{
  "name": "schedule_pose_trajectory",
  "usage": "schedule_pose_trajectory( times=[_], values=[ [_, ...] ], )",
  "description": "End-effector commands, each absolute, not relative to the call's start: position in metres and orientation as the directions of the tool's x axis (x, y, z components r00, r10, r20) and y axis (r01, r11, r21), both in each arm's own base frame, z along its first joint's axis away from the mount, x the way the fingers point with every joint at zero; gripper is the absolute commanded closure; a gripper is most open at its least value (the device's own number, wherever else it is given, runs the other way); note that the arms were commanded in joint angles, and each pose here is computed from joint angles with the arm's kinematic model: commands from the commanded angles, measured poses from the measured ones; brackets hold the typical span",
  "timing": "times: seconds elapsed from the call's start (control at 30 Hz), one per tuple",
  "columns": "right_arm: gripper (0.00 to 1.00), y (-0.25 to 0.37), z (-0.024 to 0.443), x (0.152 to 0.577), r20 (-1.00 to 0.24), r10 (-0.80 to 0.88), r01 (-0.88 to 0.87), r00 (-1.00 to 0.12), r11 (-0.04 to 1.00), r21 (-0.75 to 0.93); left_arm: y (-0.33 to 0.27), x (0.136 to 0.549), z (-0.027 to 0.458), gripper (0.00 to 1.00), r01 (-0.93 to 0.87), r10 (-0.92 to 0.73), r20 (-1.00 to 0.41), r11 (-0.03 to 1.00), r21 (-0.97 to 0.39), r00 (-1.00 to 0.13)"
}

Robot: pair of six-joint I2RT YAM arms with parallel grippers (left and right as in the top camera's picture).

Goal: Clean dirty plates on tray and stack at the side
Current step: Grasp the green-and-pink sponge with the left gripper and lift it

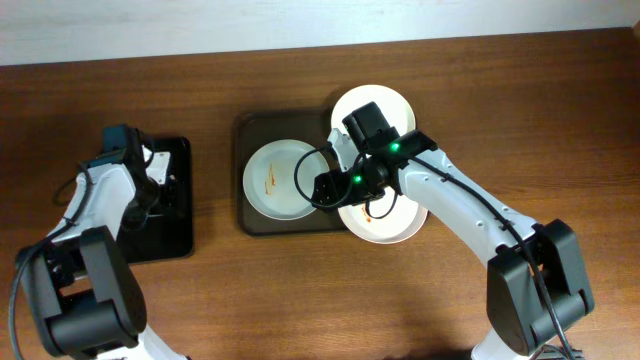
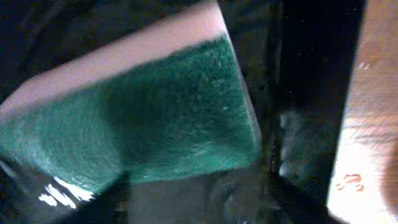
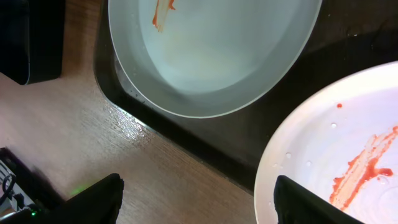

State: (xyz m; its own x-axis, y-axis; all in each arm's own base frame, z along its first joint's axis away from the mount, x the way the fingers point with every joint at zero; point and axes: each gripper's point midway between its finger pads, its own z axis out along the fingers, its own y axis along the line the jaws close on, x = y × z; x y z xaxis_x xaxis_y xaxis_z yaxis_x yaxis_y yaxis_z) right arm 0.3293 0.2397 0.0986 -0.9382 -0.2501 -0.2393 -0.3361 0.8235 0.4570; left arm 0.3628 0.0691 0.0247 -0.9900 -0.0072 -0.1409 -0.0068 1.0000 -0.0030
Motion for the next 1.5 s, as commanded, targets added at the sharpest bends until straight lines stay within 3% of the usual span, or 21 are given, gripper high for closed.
schedule_pose_trajectory(
  times=[0.0, 0.07, 0.17, 0.27, 0.3, 0.37, 0.43, 0.5, 0.53, 0.6, 0.67, 0.8, 0.9, 1.07, 1.13, 1.27, 1.33, 1.37, 1.47],
  values=[
    [0.21, 0.243, 0.104, 0.328, -0.253, -0.259, -0.351, -0.932, 0.815, 0.461, 0.086, 0.383, 0.065, 0.29, 0.071, 0.095, -0.243, 0.992, 0.108, -0.965],
    [0.21, 0.243, 0.104, 0.328, -0.253, -0.259, -0.351, -0.932, 0.815, 0.460, 0.088, 0.382, 0.062, 0.31, 0.285, 0.316, -0.198, 0.944, 0.168, -0.928],
    [0.21, 0.243, 0.104, 0.328, -0.253, -0.259, -0.351, -0.932, 0.815, 0.461, 0.087, 0.375, 0.060, 0.44, 0.283, 0.308, -0.175, 0.947, 0.155, -0.935],
    [0.21, 0.242, 0.103, 0.326, -0.246, -0.260, -0.348, -0.934, 0.817, 0.460, 0.087, 0.373, 0.060, 0.34, 0.076, 0.097, -0.194, 0.991, 0.114, -0.976],
    [0.21, 0.242, 0.103, 0.325, -0.241, -0.260, -0.346, -0.935, 0.818, 0.460, 0.087, 0.370, 0.060, 0.00, 0.035, 0.054, -0.186, 0.994, 0.104, -0.981],
    [0.21, 0.241, 0.102, 0.324, -0.233, -0.261, -0.342, -0.937, 0.820, 0.459, 0.103, 0.366, 0.061, 0.00, -0.104, -0.071, -0.184, 0.979, 0.177, -0.980],
    [0.21, 0.241, 0.102, 0.324, -0.232, -0.261, -0.342, -0.937, 0.820, 0.460, 0.105, 0.374, 0.063, 0.00, -0.084, -0.043, -0.213, 0.979, 0.186, -0.976],
    [0.21, 0.241, 0.102, 0.323, -0.232, -0.261, -0.342, -0.937, 0.820, 0.460, 0.105, 0.391, 0.067, 0.00, 0.056, 0.111, -0.255, 0.975, 0.214, -0.961],
    [0.21, 0.240, 0.102, 0.323, -0.227, -0.261, -0.340, -0.938, 0.821, 0.460, 0.097, 0.396, 0.067, 0.04, 0.304, 0.357, -0.229, 0.923, 0.237, -0.906],
    [0.21, 0.239, 0.101, 0.320, -0.215, -0.262, -0.334, -0.941, 0.823, 0.459, 0.084, 0.387, 0.063, 0.08, 0.702, 0.739, -0.122, 0.669, 0.243, -0.662],
    [0.21, 0.239, 0.101, 0.319, -0.211, -0.263, -0.333, -0.942, 0.824, 0.458, 0.080, 0.385, 0.061, 0.11, 0.824, 0.858, -0.092, 0.512, 0.243, -0.505],
    [0.22, 0.239, 0.101, 0.319, -0.210, -0.263, -0.332, -0.942, 0.824, 0.459, 0.085, 0.387, 0.048, 0.15, 0.870, 0.900, -0.078, 0.435, 0.232, -0.430],
    [0.22, 0.239, 0.101, 0.319, -0.210, -0.263, -0.332, -0.942, 0.824, 0.459, 0.094, 0.391, 0.013, 0.20, 0.869, 0.889, -0.081, 0.459, 0.188, -0.452],
    [0.23, 0.239, 0.101, 0.319, -0.211, -0.263, -0.333, -0.942, 0.824, 0.459, 0.099, 0.407, -0.011, 0.18, 0.862, 0.889, -0.084, 0.456, 0.219, -0.449],
    [0.23, 0.239, 0.101, 0.319, -0.211, -0.263, -0.333, -0.942, 0.824, 0.459, 0.095, 0.399, -0.018, 0.25, 0.867, 0.884, -0.083, 0.467, 0.173, -0.460],
    [0.23, 0.240, 0.102, 0.322, -0.223, -0.262, -0.338, -0.939, 0.822, 0.459, 0.119, 0.391, 0.003, 0.23, 0.765, 0.777, 0.031, 0.611, 0.205, -0.629],
    [0.23, 0.241, 0.102, 0.324, -0.233, -0.261, -0.342, -0.937, 0.819, 0.460, 0.119, 0.392, 0.021, 0.18, 0.678, 0.690, 0.005, 0.708, 0.198, -0.723],
    [0.23, 0.241, 0.103, 0.324, -0.237, -0.260, -0.344, -0.936, 0.819, 0.460, 0.110, 0.392, 0.032, 0.12, 0.592, 0.603, -0.047, 0.792, 0.149, -0.796],
    [0.23, 0.242, 0.103, 0.325, -0.240, -0.259, -0.345, -0.935, 0.818, 0.461, 0.061, 0.390, 0.038, 0.16, 0.536, 0.510, -0.210, 0.839, -0.090, -0.834]
  ],
)
